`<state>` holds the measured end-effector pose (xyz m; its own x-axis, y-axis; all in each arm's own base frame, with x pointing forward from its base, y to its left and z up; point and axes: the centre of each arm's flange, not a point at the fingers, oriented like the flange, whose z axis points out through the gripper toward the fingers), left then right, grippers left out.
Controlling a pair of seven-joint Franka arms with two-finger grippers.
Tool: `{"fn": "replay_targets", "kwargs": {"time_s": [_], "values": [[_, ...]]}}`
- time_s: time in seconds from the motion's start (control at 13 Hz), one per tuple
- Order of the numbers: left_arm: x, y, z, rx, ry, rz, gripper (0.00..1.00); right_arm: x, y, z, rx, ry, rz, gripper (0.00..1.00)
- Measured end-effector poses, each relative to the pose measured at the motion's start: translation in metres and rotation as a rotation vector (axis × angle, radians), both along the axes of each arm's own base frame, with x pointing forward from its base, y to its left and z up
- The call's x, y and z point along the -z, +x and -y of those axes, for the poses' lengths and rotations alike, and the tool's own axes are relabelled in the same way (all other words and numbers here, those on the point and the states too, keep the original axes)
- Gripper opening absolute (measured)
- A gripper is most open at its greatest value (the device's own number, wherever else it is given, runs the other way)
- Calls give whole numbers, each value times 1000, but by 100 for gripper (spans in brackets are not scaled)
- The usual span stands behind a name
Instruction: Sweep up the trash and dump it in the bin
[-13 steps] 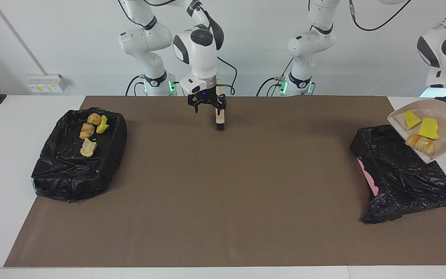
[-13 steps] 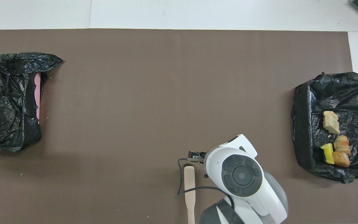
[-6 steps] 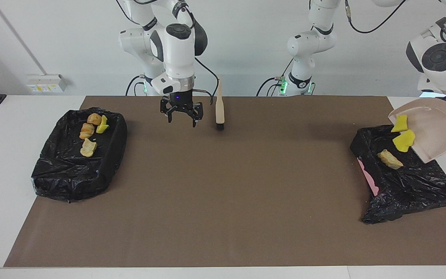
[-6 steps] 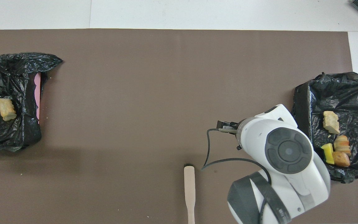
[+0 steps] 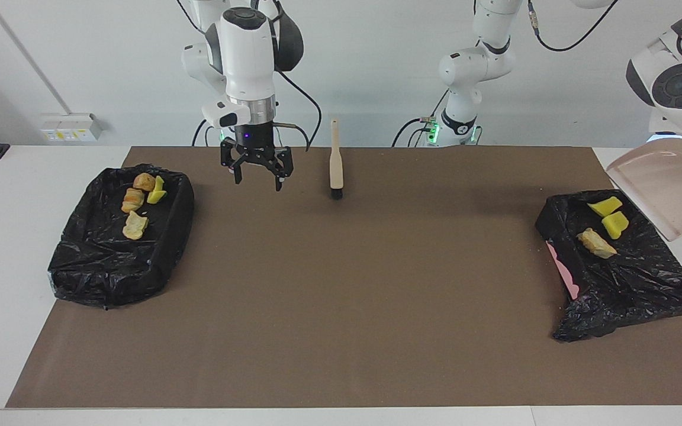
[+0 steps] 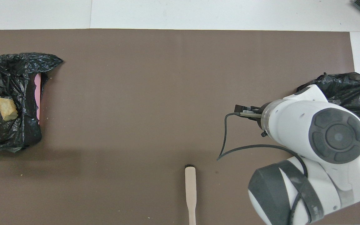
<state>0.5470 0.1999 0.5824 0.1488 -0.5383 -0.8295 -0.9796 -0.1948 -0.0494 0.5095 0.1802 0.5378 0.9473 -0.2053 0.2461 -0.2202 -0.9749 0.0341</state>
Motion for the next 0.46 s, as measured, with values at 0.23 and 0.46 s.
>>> {"fn": "replay_targets", "kwargs": {"time_s": [0.23, 0.46], "values": [[9, -6, 35, -188, -141, 109, 33, -18, 4, 6, -1, -4, 4, 100], [36, -12, 122, -457, -338, 264, 33, -37, 11, 35, -34, -30, -19, 100]]}}
